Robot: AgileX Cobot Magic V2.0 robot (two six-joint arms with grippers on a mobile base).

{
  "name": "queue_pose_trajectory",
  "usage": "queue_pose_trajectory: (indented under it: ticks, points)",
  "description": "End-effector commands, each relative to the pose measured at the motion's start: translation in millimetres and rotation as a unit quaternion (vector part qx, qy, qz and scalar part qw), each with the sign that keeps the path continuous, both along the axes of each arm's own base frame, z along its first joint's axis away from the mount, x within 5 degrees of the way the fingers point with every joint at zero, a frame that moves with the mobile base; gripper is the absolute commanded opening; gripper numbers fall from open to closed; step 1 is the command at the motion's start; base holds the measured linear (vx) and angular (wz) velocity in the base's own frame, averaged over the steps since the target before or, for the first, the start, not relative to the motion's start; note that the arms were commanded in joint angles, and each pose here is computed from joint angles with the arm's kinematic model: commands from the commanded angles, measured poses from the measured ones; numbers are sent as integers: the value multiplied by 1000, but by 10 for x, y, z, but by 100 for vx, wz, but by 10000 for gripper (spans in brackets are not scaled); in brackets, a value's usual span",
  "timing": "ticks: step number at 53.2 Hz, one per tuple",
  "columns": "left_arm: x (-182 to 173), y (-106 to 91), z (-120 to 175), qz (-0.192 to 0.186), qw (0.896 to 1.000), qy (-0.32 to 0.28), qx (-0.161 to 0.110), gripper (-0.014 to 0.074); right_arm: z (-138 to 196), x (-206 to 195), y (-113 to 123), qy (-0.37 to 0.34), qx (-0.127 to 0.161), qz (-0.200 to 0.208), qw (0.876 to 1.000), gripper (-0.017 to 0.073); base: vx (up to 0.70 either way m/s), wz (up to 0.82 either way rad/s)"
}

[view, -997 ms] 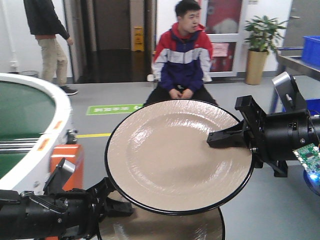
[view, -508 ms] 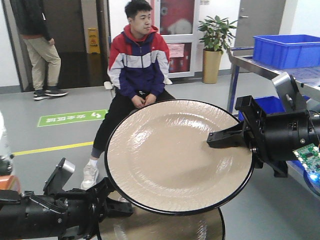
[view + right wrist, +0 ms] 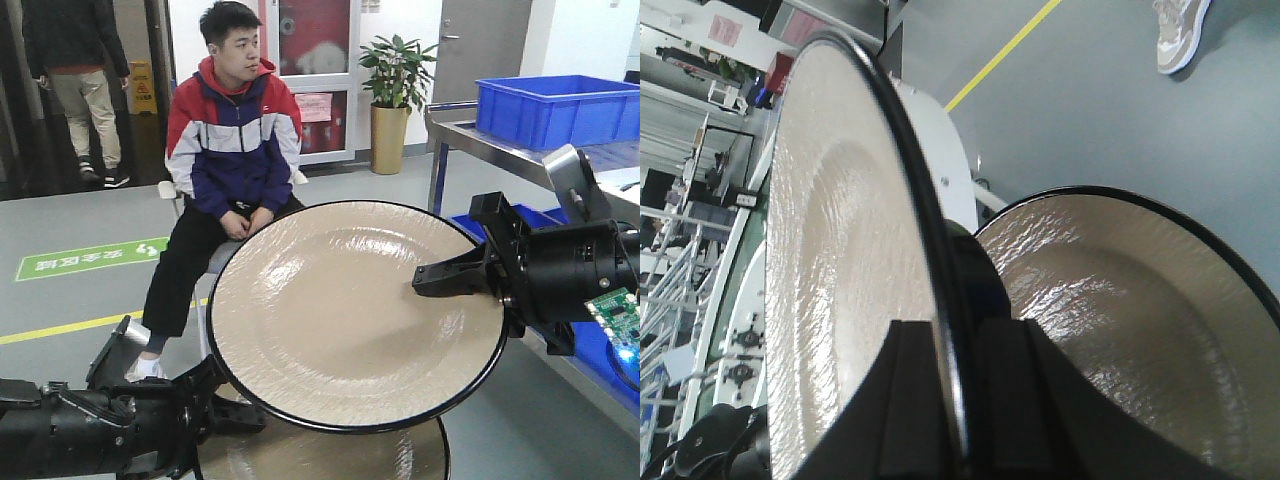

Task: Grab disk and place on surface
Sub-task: 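Hold the plate with both grippers while the base drives to the table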

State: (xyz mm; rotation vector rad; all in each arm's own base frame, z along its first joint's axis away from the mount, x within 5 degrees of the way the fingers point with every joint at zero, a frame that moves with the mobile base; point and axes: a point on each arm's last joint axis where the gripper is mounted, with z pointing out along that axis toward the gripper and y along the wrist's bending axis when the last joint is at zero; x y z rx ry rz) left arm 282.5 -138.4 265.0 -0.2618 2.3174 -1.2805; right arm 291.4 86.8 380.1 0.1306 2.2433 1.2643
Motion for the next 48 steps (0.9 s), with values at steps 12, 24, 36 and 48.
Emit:
queue_pose_trajectory:
  ticks: [12, 24, 36, 48]
  points:
    - [-39, -28, 303, 4, 998, -20, -61, 1, 334, -81, 2, -43, 61, -19, 997, -8, 41, -15]
    - [-39, -28, 303, 4, 998, -20, -61, 1, 334, -81, 2, -43, 61, -19, 997, -8, 42, -17]
    - [-39, -28, 303, 4, 998, -20, -61, 1, 334, -81, 2, -43, 61, -19, 997, -8, 44, -10]
    - [-39, -28, 303, 4, 998, -20, -61, 1, 334, -81, 2, -43, 61, -19, 997, -8, 43, -5]
